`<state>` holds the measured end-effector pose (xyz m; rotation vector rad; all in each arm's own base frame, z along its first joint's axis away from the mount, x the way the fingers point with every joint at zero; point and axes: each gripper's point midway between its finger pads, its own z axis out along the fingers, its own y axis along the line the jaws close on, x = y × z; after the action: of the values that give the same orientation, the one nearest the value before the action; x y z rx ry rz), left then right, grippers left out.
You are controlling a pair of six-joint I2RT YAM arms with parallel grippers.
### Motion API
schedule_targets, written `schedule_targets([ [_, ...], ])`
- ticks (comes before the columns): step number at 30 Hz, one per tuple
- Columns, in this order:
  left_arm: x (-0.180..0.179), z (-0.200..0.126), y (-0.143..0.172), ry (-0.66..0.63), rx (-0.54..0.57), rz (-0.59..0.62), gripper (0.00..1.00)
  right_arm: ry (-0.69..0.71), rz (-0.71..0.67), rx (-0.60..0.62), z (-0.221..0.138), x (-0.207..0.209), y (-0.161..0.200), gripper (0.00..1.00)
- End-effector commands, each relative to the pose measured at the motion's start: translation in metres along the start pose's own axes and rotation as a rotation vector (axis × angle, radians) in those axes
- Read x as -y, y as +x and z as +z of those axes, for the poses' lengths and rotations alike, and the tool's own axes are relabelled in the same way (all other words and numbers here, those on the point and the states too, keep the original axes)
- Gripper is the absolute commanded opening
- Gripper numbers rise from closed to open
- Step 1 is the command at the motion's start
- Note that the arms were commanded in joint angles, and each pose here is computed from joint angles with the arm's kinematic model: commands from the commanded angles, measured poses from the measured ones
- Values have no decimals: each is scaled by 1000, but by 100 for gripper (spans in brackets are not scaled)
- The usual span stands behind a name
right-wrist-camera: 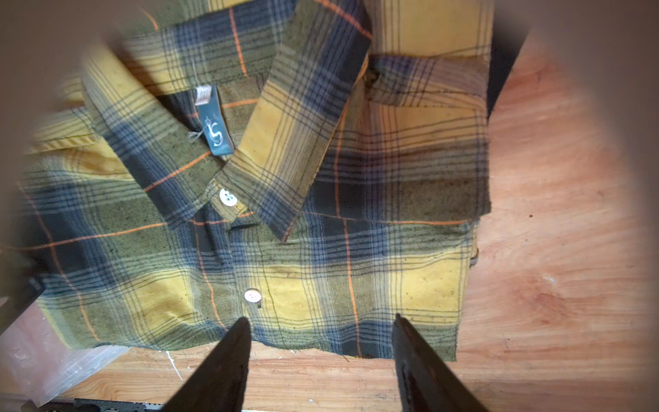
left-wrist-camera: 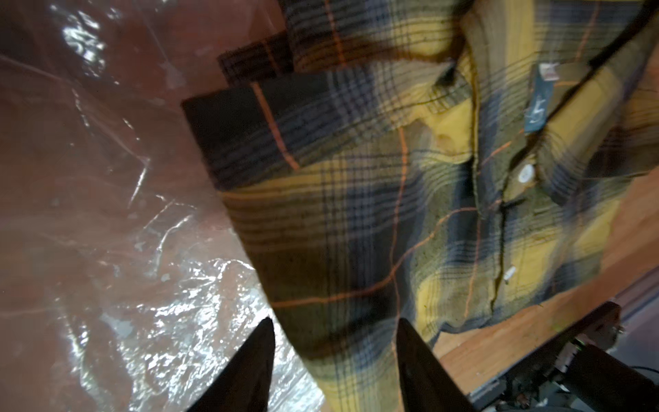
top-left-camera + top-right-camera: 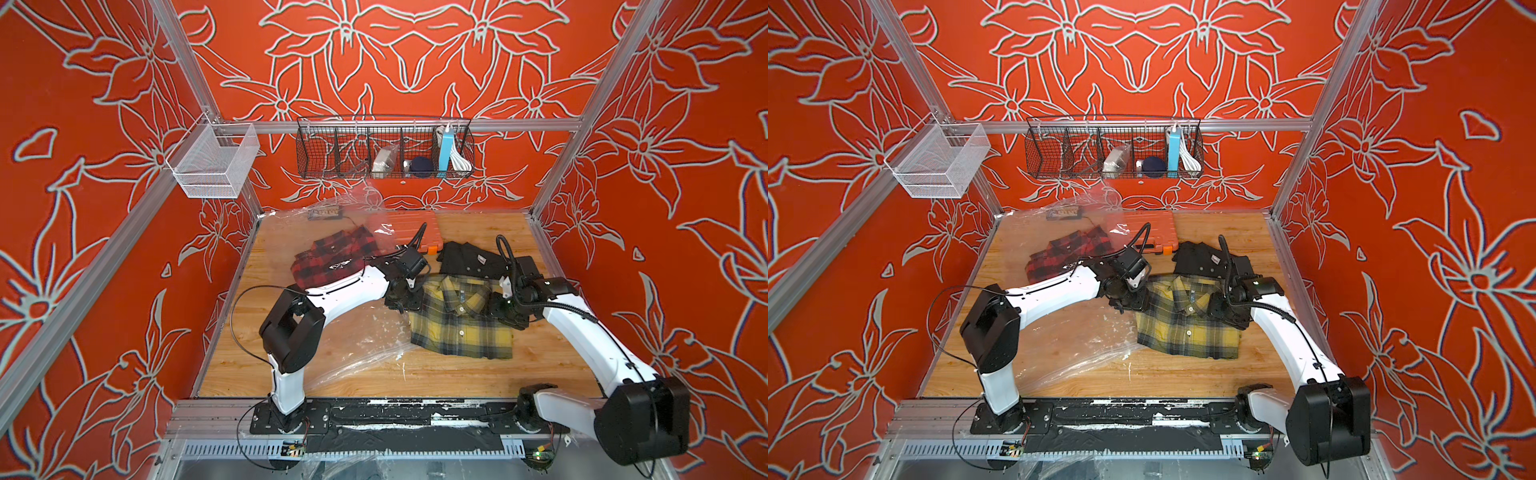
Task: Place the folded shirt into the vacuum bag
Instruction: Adjust the shirt at the center of the board.
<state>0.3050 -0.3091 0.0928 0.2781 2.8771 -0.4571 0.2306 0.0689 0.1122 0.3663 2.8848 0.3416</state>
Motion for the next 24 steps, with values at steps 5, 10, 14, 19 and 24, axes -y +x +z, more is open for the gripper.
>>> schedule_targets([
  [5,15,9,-1,-55,-35,117,44,22,18,-24,12,8,2,64],
  [10,16,24,4,-69,-85,140,31,19,19,-17,12,10,1,64],
  [14,38,8,-1,12,-76,171,12,16,20,-22,14,11,1,63],
  [19,118,-47,-6,391,-14,246,0,21,32,-26,19,14,1,63],
  [24,131,-38,-12,677,-46,147,0,15,44,-29,23,17,-2,63],
])
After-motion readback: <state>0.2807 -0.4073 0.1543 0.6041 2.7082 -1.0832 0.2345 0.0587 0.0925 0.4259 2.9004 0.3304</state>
